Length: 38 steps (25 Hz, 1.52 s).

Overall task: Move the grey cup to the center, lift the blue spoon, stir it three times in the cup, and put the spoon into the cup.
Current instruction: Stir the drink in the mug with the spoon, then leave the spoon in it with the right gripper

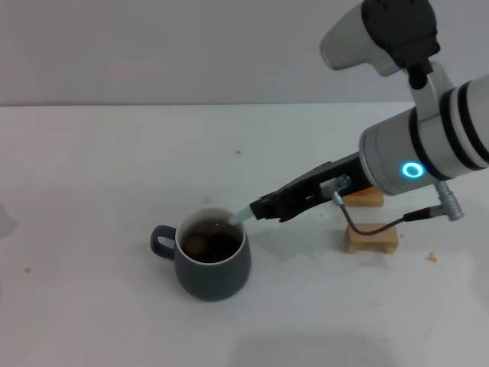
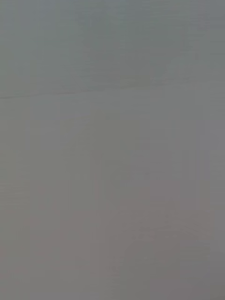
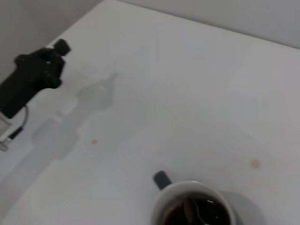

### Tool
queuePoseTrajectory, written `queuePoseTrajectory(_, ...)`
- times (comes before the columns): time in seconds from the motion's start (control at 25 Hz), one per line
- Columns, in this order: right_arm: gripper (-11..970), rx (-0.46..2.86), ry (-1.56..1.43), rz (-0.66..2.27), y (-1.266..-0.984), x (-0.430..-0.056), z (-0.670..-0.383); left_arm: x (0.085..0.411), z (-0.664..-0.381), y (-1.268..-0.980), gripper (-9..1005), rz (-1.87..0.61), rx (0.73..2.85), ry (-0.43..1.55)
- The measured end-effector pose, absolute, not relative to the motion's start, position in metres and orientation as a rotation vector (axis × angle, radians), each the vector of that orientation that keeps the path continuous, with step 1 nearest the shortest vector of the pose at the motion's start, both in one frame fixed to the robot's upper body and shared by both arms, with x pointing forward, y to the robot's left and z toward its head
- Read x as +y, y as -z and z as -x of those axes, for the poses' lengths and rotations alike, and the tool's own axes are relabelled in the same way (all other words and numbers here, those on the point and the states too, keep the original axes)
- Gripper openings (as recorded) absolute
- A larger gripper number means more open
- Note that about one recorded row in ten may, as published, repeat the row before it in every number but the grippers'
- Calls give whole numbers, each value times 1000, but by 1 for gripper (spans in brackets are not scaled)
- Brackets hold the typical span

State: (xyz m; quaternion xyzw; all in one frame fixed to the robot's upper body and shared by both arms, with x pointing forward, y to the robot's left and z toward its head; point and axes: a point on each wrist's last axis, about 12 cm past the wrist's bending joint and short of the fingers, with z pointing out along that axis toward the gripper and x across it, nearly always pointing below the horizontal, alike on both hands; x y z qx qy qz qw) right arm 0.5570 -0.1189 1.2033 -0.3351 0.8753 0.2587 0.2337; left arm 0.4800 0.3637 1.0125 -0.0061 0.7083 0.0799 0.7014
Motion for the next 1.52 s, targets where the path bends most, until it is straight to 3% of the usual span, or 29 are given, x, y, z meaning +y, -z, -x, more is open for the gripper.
queuePoseTrajectory(0.64,102,2400,-820,984,-1200,-103,-545,365,-478,-1012,-2,16,1579,-181)
queuePoseTrajectory(1.52,99,2438,-712,833,-1197,-135,-565,367,-481,-1014,-2,8,1574,-185)
